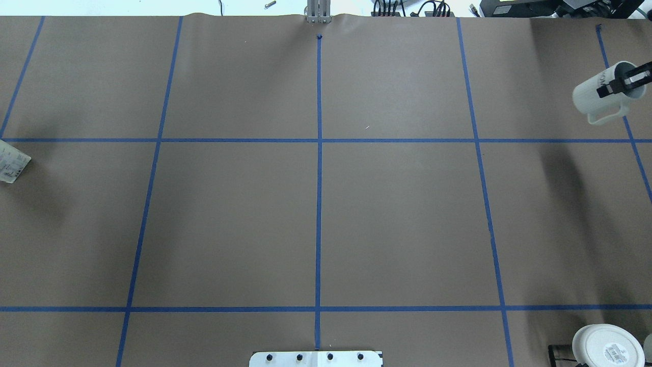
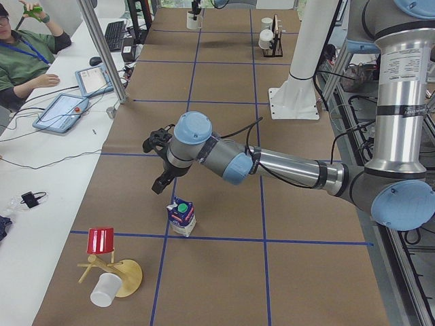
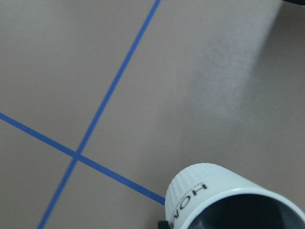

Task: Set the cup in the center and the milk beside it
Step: 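Carry the white mug with the right gripper toward the table center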

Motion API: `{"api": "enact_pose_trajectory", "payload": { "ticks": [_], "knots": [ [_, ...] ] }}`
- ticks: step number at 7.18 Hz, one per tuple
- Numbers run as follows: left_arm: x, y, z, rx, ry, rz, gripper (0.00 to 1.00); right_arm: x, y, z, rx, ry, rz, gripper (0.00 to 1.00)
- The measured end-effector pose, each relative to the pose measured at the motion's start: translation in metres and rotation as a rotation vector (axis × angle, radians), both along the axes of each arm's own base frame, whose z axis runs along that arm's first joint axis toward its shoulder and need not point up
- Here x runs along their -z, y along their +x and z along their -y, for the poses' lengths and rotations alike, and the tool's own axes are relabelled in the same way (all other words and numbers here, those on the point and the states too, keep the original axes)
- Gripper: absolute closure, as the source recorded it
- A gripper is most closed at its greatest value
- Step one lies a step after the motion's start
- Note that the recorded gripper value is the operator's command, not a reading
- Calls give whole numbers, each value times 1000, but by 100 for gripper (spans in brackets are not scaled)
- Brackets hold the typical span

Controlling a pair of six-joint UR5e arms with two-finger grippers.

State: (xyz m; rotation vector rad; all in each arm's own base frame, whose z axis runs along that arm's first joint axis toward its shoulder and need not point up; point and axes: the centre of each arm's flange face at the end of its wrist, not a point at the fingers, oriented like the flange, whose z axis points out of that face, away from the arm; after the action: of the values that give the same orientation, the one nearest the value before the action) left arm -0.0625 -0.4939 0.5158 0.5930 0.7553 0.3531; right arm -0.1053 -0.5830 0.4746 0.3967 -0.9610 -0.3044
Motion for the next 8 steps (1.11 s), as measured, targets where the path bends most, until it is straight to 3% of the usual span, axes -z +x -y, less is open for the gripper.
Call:
{"api": "enact_pose_trajectory", "payload": {
  "ticks": [3,5,8],
  "knots": [
    [-11,0,0,0,-22,0,1,144,-143,18,-19,-69,86,100],
    [-16,0,0,1,-33,-1,1,227,-227,5,-39,-106,16,100],
    [-25,0,-1,1,-50,0,1,320,-361,-57,-78,-125,-121,100]
  ]
}}
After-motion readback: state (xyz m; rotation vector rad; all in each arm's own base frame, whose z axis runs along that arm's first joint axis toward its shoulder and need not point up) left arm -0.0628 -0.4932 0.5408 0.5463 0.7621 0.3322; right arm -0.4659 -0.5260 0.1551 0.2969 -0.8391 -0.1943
